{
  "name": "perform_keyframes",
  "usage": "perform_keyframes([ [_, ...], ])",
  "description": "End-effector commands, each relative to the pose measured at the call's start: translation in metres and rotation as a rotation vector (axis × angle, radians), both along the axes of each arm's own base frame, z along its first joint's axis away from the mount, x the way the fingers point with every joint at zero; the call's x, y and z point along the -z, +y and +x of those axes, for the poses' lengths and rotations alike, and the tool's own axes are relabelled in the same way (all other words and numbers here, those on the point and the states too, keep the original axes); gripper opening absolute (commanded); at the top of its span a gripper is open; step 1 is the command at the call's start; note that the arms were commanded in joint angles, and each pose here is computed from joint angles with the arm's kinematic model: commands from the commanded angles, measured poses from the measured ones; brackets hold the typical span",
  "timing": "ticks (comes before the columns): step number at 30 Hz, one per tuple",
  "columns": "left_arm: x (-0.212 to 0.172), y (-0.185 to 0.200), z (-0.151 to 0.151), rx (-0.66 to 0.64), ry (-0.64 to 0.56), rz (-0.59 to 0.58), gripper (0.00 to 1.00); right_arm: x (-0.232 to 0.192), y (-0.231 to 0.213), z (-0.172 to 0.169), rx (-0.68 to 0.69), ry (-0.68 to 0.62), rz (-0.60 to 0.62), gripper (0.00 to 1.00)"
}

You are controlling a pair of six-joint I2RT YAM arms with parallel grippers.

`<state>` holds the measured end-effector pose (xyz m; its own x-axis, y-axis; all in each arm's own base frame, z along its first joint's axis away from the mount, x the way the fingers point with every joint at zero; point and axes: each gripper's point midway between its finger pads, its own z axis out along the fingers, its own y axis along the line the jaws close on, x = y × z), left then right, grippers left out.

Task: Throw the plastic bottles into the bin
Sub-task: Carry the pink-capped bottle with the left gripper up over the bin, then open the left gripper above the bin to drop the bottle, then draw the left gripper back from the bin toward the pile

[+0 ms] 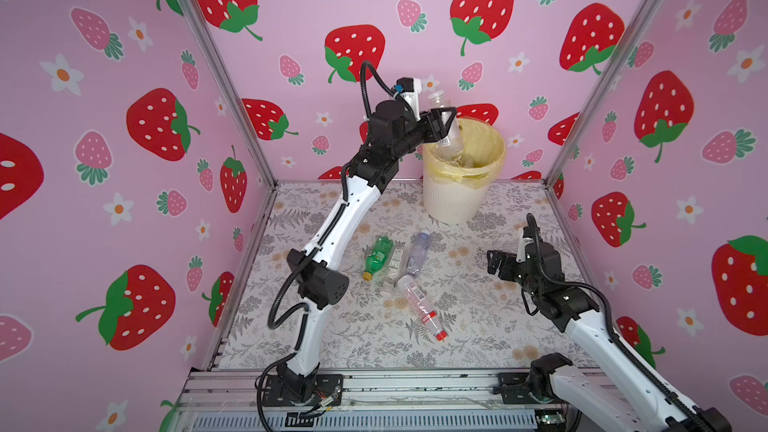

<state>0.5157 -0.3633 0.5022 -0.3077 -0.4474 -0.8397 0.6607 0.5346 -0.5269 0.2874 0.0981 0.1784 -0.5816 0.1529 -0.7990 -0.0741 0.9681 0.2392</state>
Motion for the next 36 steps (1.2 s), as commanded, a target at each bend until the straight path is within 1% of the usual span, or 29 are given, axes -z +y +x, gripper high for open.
perform_keyframes([
  [1, 0.073, -0.009, 0.046, -0.065, 0.169, -0.006, 0.87, -0.002, -0.001, -0.005, 0.006, 0.005, 0.024, 0.99],
  [2, 0.08, -0.006, 0.054, -0.081, 0.191, -0.025, 0.95, -0.005, 0.0, -0.006, 0.002, 0.0, 0.032, 0.99],
  [3, 0.086, -0.002, 0.059, -0.09, 0.215, -0.046, 0.99, -0.006, 0.0, -0.007, 0.002, 0.001, 0.037, 0.99],
  [4, 0.085, 0.001, 0.06, -0.084, 0.217, -0.068, 0.99, -0.008, -0.001, -0.008, 0.003, -0.002, 0.039, 0.99],
  [6, 0.077, 0.008, 0.055, -0.1, 0.202, -0.056, 0.99, -0.01, -0.003, -0.011, 0.01, -0.006, 0.036, 0.99],
  [8, 0.062, 0.013, 0.045, -0.102, 0.165, -0.034, 0.99, -0.009, -0.005, -0.014, 0.016, -0.01, 0.035, 0.99],
  [10, 0.037, 0.021, 0.028, -0.094, 0.125, -0.032, 0.99, -0.01, -0.006, -0.015, 0.014, -0.018, 0.04, 0.99],
  [12, 0.021, 0.03, 0.018, -0.115, 0.096, -0.023, 0.99, -0.009, -0.004, -0.014, 0.011, -0.019, 0.044, 0.99],
  [13, 0.017, 0.036, 0.017, -0.142, 0.098, -0.02, 0.99, -0.008, -0.003, -0.012, 0.007, -0.017, 0.047, 0.99],
  [15, 0.011, 0.044, 0.013, -0.153, 0.103, -0.014, 0.99, -0.007, 0.001, -0.01, -0.003, -0.01, 0.058, 0.99],
  [19, 0.01, 0.053, 0.004, -0.159, 0.113, 0.0, 0.99, -0.007, 0.007, -0.007, -0.021, 0.005, 0.07, 0.99],
  [22, 0.009, 0.059, -0.01, -0.152, 0.113, -0.007, 0.99, -0.005, 0.008, -0.007, -0.026, 0.007, 0.071, 0.99],
  [26, 0.017, 0.07, -0.032, -0.15, 0.111, 0.052, 0.99, 0.0, 0.011, -0.009, -0.042, 0.019, 0.071, 0.99],
  [31, 0.044, 0.092, -0.053, -0.153, 0.141, 0.131, 0.99, 0.01, 0.016, -0.011, -0.073, 0.037, 0.076, 0.99],
  [36, 0.091, 0.127, -0.06, -0.168, 0.281, 0.16, 0.99, 0.015, 0.029, -0.014, -0.137, 0.04, 0.106, 0.99],
])
